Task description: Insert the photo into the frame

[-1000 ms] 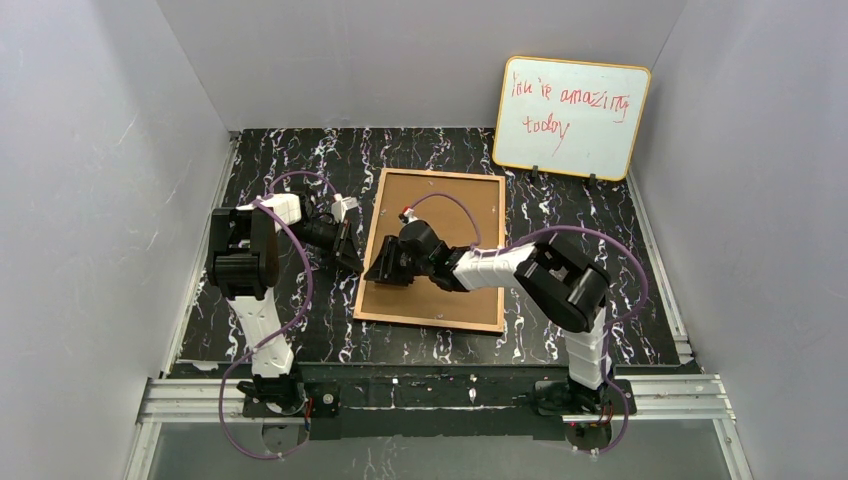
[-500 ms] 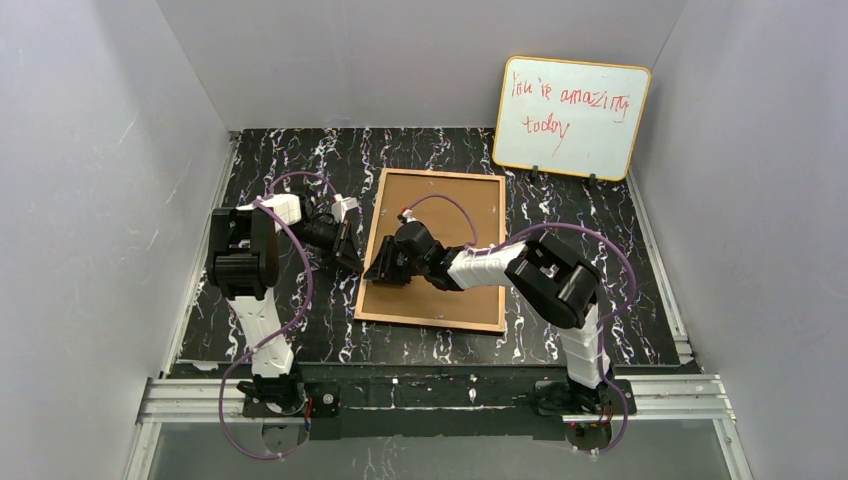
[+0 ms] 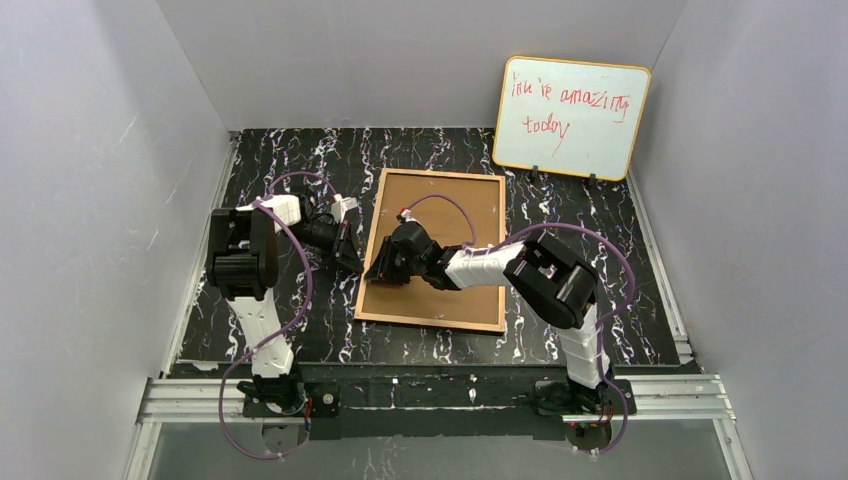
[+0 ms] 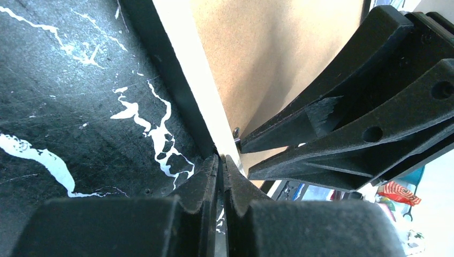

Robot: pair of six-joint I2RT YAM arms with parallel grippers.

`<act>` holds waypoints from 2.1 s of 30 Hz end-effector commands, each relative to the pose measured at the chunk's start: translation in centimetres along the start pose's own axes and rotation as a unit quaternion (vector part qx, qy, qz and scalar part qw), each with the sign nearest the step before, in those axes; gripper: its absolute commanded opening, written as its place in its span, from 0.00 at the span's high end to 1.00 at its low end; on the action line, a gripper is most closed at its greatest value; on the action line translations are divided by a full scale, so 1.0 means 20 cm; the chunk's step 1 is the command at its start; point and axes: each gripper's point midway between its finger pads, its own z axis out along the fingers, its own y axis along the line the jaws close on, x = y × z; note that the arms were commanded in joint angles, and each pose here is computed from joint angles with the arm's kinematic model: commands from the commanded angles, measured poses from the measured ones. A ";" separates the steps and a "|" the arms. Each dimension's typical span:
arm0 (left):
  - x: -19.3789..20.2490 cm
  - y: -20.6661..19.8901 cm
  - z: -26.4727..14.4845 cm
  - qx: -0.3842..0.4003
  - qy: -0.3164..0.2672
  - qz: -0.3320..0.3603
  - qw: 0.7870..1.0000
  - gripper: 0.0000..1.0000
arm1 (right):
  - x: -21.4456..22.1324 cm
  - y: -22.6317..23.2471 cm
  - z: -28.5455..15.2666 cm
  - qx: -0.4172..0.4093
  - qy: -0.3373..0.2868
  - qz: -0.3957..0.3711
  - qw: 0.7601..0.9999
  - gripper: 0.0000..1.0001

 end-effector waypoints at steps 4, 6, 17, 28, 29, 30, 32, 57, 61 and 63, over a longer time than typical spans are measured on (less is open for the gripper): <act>0.11 -0.02 0.06 0.003 0.029 0.012 1.000 0.98 | -0.10 -0.07 0.09 0.027 -0.053 0.017 0.998 0.67; 0.11 -0.02 0.06 0.005 0.029 0.011 1.000 0.98 | -0.11 -0.05 0.08 0.018 -0.060 0.019 0.998 0.68; -0.22 0.00 -0.09 -0.012 -0.029 0.012 0.999 0.82 | -0.61 0.09 -0.28 -0.082 -0.113 0.037 0.989 0.47; -0.45 0.14 -0.02 -0.016 -0.055 -0.011 0.998 0.67 | -0.84 -0.17 -0.02 -0.058 -0.084 0.030 0.994 0.43; -0.46 0.15 -0.01 -0.015 -0.056 -0.014 0.998 0.69 | -0.84 -0.18 0.00 -0.059 -0.083 0.035 0.994 0.44; -0.47 0.15 0.00 -0.011 -0.056 -0.015 0.998 0.70 | -0.84 -0.19 0.01 -0.061 -0.085 0.040 0.994 0.44; -0.47 0.14 0.02 0.001 -0.055 -0.017 0.998 0.72 | -0.85 -0.20 0.04 -0.062 -0.086 0.047 0.993 0.44; -0.34 0.16 0.13 0.002 -0.023 -0.016 1.000 0.87 | -0.81 -0.25 0.28 -0.030 -0.093 0.094 0.991 0.54; -0.33 0.15 0.13 0.002 -0.022 -0.016 1.000 0.87 | -0.80 -0.27 0.30 -0.033 -0.090 0.111 0.989 0.55; -0.33 0.15 0.13 0.003 -0.022 -0.016 1.000 0.88 | -0.79 -0.27 0.31 -0.035 -0.088 0.119 0.988 0.55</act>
